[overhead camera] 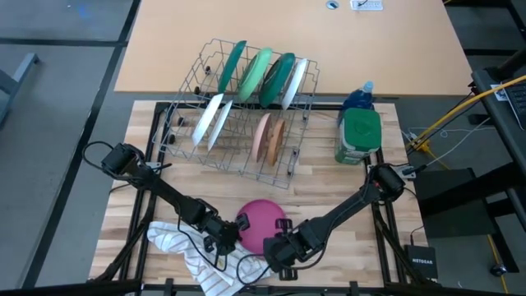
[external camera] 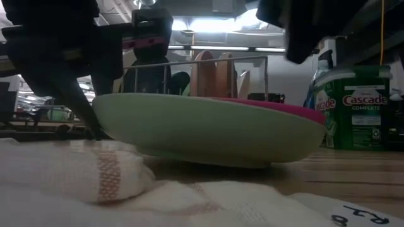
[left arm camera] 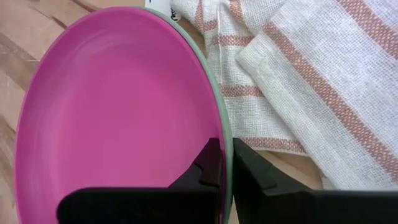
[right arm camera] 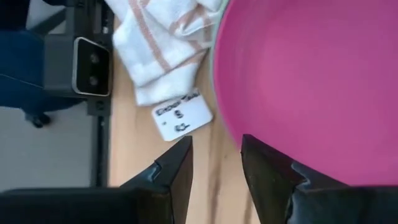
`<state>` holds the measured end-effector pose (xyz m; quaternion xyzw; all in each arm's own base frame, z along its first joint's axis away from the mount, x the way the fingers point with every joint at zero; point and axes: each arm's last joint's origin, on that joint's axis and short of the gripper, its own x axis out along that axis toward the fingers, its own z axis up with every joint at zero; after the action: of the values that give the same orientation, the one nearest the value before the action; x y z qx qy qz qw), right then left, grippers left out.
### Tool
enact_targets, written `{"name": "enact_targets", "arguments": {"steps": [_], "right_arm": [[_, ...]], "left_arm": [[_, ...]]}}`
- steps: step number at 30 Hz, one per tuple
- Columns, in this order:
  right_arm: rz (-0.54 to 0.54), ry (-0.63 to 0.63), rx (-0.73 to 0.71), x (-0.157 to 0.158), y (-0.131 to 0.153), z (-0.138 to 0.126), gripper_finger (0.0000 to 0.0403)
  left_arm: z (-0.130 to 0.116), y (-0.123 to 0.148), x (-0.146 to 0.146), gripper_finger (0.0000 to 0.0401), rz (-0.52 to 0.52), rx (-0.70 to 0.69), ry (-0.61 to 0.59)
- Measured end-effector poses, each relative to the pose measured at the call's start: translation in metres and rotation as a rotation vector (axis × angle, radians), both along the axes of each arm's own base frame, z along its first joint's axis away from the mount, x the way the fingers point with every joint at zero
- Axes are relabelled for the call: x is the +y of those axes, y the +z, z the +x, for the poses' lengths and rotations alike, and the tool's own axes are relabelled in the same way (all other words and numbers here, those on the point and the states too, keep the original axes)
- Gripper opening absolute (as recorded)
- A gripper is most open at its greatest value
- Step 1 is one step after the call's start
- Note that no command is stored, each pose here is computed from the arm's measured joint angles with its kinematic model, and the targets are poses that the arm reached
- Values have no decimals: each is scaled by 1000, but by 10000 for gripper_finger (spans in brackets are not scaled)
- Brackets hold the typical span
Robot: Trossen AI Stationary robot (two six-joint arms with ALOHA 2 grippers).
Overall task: Sort dishes
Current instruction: Put the pink plate in the dish rack
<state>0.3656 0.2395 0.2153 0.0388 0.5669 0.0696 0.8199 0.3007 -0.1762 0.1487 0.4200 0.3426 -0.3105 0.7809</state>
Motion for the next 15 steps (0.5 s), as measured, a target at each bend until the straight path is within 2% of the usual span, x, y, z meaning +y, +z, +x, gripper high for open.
{"name": "enact_targets", "arguments": {"steps": [6,15], "right_arm": [[-54,97,-16,-1,-1,0,140],[-110,209,9,1,-17,3,140]], "left_arm": [[0,0,0,13,-11,1,14],[0,0,0,10,-14,2,13]]}}
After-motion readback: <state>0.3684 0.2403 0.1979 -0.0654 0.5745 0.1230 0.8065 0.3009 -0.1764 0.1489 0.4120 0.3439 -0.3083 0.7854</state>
